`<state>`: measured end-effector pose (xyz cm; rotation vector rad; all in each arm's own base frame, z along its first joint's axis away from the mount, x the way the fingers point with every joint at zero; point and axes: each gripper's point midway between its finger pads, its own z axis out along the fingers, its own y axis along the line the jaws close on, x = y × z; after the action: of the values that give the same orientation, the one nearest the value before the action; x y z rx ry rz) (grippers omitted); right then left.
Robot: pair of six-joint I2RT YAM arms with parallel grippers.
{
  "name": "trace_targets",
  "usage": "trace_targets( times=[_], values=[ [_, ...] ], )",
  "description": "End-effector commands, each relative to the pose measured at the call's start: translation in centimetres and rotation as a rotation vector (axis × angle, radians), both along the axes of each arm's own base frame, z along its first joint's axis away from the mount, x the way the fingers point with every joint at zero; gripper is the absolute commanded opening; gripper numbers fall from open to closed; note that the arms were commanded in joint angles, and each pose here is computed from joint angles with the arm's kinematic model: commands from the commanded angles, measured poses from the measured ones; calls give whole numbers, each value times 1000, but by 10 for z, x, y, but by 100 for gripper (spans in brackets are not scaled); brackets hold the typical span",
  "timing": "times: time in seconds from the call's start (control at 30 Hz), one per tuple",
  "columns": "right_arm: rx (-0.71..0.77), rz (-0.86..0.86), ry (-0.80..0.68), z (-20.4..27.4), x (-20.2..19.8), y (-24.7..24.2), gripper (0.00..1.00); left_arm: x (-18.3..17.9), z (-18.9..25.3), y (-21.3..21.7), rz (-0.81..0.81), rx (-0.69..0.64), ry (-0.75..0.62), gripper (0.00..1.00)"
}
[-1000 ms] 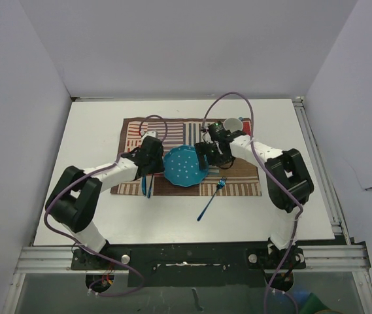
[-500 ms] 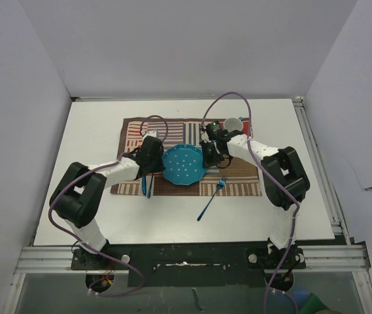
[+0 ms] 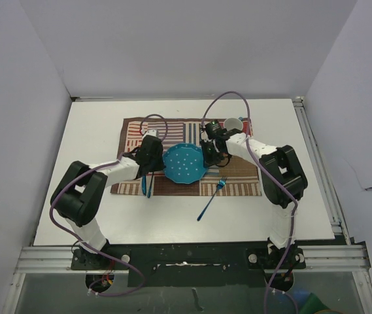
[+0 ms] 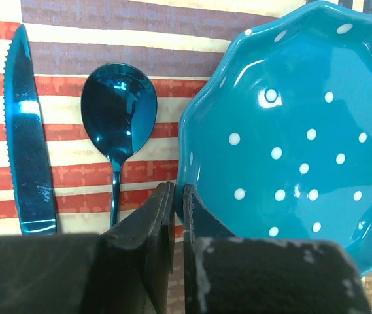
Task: Set the dinner table for one person
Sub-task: Adjust the plate on the napkin.
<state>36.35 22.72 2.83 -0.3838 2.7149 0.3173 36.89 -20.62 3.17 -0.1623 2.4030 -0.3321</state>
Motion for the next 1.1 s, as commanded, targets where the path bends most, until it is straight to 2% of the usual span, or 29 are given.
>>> trace_targets(
  times=[0.0,0.57,1.07],
  values=[
    [13,77,-38,11,6,16,0,18,5,-19,-26,-80,-79,0],
    [2,63,-78,16,32,18,0,40,5,-32,-63,-107,-85,0],
    [7,56,-137,28,51,14,0,45,11,-29,-43,-92,-106,0]
  ],
)
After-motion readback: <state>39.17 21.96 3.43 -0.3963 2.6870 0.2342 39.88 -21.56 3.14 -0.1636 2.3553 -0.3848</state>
